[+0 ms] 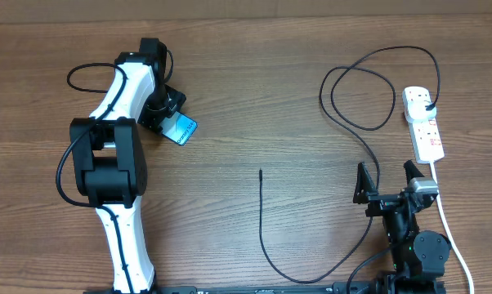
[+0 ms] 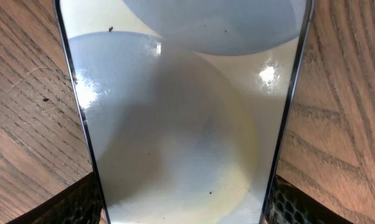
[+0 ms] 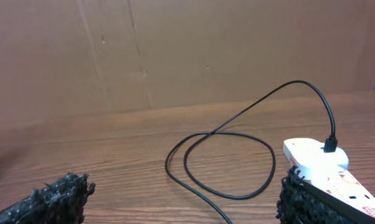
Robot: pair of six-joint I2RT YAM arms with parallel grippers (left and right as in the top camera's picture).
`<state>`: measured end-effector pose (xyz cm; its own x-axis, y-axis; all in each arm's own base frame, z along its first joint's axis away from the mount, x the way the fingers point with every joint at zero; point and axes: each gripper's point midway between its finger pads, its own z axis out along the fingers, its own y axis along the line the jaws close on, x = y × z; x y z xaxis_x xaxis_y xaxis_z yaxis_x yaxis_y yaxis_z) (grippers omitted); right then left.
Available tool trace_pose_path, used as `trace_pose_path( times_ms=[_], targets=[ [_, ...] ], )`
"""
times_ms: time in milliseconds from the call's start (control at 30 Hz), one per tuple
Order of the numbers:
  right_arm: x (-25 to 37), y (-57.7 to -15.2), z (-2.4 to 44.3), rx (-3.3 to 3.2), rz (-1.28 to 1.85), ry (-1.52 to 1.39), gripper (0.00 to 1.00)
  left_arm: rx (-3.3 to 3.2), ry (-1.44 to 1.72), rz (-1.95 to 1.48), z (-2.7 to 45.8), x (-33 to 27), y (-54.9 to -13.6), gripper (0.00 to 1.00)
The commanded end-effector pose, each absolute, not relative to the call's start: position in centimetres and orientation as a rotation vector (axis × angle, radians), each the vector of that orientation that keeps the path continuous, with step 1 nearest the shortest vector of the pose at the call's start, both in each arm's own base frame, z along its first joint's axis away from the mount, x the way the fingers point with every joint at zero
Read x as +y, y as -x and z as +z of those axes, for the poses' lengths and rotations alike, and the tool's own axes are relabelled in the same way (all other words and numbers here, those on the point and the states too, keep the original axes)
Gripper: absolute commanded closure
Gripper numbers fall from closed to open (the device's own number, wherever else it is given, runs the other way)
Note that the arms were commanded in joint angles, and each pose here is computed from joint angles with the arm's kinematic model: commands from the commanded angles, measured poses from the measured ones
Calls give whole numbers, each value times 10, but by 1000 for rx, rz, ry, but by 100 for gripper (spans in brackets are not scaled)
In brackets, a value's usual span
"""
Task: Plug charger to phone and switch on socket
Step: 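Lift the phone with the left gripper and tilt it upright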
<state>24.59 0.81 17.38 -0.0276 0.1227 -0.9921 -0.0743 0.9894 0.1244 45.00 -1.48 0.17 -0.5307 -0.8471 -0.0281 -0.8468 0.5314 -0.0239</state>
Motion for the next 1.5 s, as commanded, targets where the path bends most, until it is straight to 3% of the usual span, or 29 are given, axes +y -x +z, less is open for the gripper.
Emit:
trace_pose_path(
  times_ms=[0,500,1133,1467],
  targets=[
    [10,-246,172,1586,162,-25,0,2747,1543,30,-21,-15,-441,96],
    [10,-246,172,1586,162,-25,0,2734,1532,4,-13,-15,-449,96],
    [10,-246,172,1586,162,-25,0,2678,1471,-68,57,-18,-480,96],
    [10,-246,172,1586,162,-25,0,2729,1440,-468,95,-62,-494,96]
  ],
)
